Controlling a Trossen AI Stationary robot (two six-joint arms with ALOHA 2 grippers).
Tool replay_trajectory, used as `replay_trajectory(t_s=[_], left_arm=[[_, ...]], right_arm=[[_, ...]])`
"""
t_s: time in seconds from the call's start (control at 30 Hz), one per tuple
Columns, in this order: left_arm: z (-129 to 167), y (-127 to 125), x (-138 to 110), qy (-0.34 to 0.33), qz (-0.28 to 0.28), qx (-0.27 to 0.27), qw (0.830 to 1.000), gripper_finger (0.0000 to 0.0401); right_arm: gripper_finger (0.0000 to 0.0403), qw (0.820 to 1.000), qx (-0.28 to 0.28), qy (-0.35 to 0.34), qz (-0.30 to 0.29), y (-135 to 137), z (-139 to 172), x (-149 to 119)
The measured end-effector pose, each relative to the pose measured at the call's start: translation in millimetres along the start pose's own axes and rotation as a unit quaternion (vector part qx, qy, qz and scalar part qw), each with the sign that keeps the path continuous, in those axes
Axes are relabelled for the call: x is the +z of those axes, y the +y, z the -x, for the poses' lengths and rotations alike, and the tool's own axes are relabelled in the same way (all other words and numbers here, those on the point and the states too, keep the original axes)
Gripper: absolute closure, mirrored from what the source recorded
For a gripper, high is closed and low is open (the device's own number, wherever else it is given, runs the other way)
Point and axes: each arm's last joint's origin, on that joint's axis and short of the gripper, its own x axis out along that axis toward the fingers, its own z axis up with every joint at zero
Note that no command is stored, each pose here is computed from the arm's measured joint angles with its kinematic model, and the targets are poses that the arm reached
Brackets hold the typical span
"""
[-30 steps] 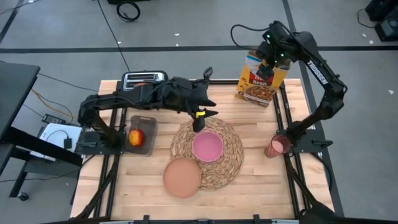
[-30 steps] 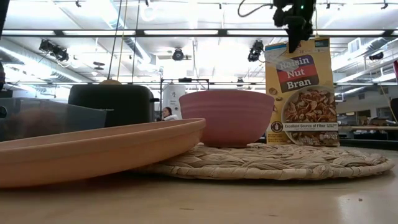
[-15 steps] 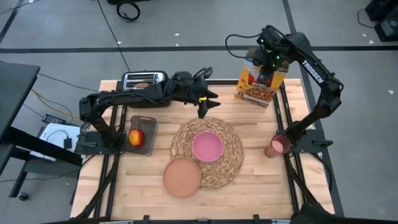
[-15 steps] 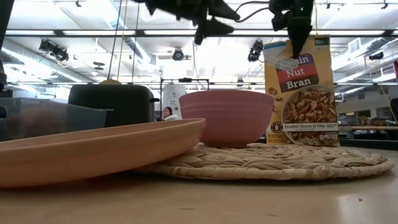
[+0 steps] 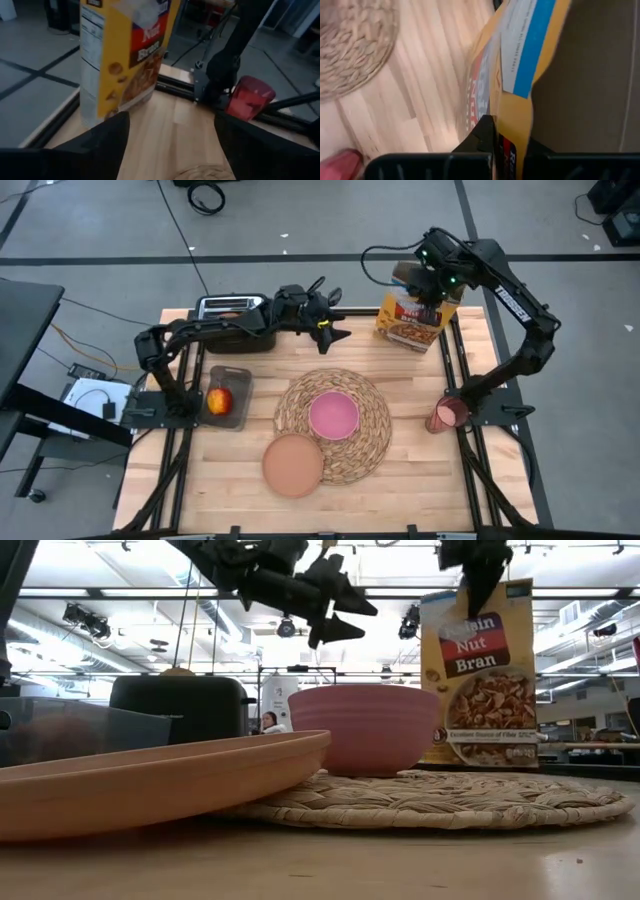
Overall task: Arrange a breakfast setting
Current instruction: Pour the cereal from the yellow cereal box into the pink bowl
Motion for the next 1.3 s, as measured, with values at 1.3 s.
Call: replay_trajectory(t_s=[1.3], left_arm=[[-35.3, -21.2, -18.7, -0.052, -0.094, 0.049, 0.993, 0.0087]], right_arm=[[0.0400, 0.973, 0.009, -0.123, 0.193, 71.3, 34.2, 21.1]])
